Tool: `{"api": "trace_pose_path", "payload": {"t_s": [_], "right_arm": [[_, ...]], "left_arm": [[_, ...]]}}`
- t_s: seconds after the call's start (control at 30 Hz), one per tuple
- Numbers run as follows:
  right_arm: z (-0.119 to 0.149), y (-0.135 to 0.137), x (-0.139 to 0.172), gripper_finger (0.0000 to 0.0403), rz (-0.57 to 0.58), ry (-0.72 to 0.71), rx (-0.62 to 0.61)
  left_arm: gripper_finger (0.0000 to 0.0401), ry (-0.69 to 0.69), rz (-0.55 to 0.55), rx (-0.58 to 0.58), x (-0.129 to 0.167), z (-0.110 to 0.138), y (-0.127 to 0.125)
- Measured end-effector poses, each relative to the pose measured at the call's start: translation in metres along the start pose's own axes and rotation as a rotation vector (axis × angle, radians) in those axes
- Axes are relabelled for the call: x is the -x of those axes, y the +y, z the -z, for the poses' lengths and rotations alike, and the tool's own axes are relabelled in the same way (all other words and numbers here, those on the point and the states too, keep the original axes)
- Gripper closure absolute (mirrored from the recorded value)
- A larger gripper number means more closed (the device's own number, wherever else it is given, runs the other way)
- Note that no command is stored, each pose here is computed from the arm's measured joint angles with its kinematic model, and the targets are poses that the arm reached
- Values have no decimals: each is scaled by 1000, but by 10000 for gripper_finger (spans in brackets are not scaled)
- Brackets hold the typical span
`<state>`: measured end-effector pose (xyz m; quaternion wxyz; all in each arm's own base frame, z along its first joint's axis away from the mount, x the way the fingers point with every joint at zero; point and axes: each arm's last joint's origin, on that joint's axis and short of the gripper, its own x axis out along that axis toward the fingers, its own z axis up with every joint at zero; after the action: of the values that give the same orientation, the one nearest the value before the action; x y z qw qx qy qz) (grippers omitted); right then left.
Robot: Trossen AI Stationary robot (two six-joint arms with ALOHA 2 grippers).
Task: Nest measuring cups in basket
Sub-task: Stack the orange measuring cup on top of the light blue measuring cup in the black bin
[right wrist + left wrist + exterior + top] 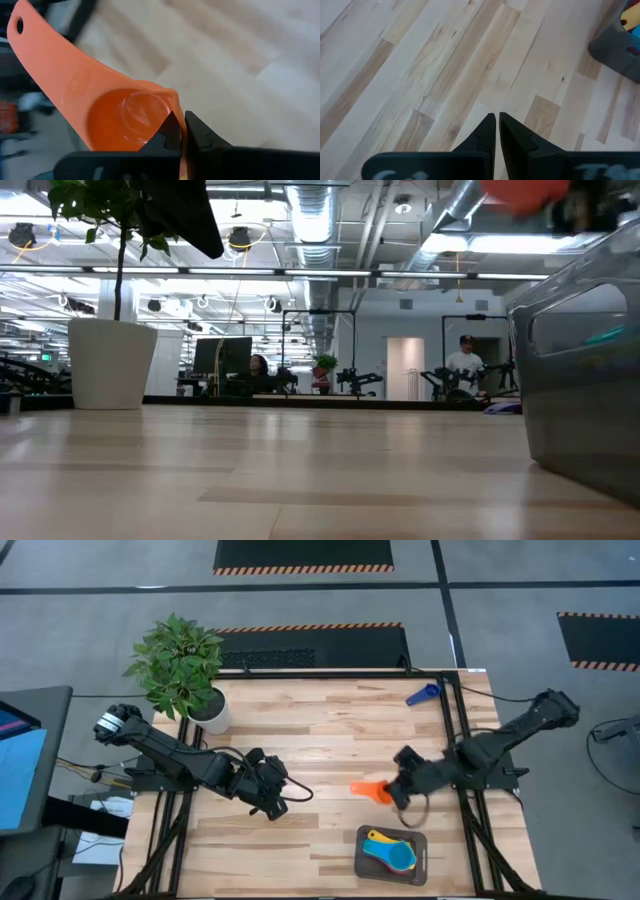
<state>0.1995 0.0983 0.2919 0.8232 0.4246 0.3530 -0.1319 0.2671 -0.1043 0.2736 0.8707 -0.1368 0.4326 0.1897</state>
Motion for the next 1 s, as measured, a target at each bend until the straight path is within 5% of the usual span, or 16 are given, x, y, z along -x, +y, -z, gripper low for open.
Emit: {"api": "trace_pose_path", "payload": {"t_s": [0.2,0.37,0.67,1.0], "right_arm": [[45,30,24,394,-104,23,-135],[94,45,17,394,-66,84,-283],[156,73,-14,394,211,55,-454],[151,92,-47,394,520,50,-411]], "left_arm": [[390,2,2,-58,0,0,0],[390,2,2,-81,0,0,0],[390,2,2,-126,0,0,0],[390,2,2,-144,0,0,0]]}}
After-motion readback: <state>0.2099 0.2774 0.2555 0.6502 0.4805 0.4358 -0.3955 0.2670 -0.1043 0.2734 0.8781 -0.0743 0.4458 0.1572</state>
